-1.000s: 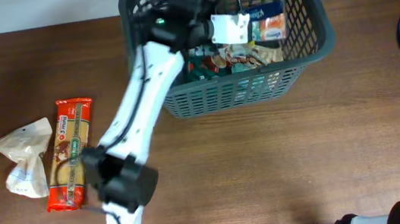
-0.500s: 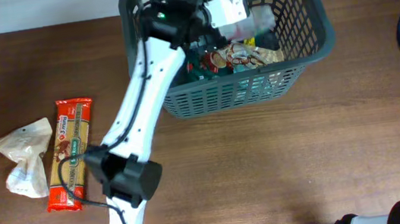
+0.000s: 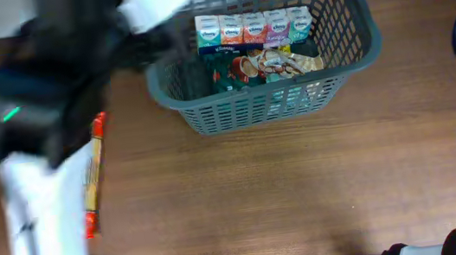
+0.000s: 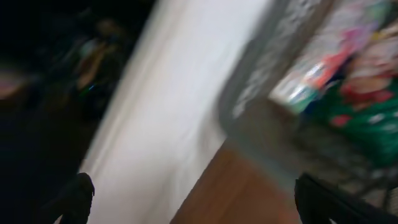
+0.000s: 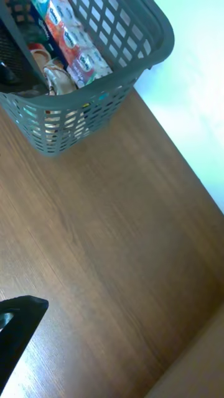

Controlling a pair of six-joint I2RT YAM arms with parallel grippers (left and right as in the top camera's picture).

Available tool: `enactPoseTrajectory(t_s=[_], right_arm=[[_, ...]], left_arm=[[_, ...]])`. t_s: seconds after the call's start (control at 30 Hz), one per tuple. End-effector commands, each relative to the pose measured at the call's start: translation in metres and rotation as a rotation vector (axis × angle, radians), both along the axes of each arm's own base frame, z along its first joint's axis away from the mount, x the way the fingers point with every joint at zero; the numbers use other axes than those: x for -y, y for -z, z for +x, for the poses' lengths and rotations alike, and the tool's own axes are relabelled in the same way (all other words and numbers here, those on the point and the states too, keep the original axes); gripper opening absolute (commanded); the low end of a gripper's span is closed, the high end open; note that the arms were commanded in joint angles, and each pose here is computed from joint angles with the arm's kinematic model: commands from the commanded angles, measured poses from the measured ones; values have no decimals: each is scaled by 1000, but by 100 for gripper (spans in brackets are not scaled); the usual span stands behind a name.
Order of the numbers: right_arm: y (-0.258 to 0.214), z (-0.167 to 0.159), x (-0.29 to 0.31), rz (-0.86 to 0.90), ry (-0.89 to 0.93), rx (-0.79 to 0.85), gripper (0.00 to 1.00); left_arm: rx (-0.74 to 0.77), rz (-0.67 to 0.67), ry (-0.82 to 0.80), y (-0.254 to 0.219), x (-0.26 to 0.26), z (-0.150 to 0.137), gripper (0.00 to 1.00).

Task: Pack container
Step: 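Carry the tissue packs with the left gripper into the basket and release, then lower the left gripper onto the orange spaghetti pack and grasp it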

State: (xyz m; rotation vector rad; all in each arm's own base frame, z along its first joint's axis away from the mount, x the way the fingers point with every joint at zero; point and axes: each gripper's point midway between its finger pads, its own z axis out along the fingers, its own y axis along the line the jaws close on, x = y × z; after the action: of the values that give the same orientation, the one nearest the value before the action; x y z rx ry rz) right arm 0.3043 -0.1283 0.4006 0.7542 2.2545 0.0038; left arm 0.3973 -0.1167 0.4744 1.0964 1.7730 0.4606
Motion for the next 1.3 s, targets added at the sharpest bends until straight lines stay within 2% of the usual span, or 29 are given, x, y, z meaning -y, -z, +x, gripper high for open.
enactPoseTrajectory(t_s=[0.0,0.17,0.23,0.33,0.47,0.63,0.83,1.03,1.27], right_arm=[[-2,0,3,0,14,4,99],[-2,0,3,0,14,4,99],[-2,0,3,0,14,4,99],[-2,0,3,0,14,4,99],[-2,0,3,0,14,4,99],[-2,0,3,0,14,4,99],[-2,0,3,0,14,4,99],[-2,0,3,0,14,4,99],[-2,0,3,0,14,4,99]], left_arm=[[19,-21,-176,-10,-74,-42,97],[-135,-199,-485,49,-152,-73,97],[-274,-291,-634,99,-178,-80,97],[-442,-356,-807,166,-205,-86,90],[-654,-404,-974,257,-229,-92,90],[-885,-377,-1016,339,-235,-88,90],[-1001,-341,-1041,389,-242,-79,91],[-1060,-317,-1088,425,-257,-79,91],[-1042,-327,-1112,447,-272,-70,89]])
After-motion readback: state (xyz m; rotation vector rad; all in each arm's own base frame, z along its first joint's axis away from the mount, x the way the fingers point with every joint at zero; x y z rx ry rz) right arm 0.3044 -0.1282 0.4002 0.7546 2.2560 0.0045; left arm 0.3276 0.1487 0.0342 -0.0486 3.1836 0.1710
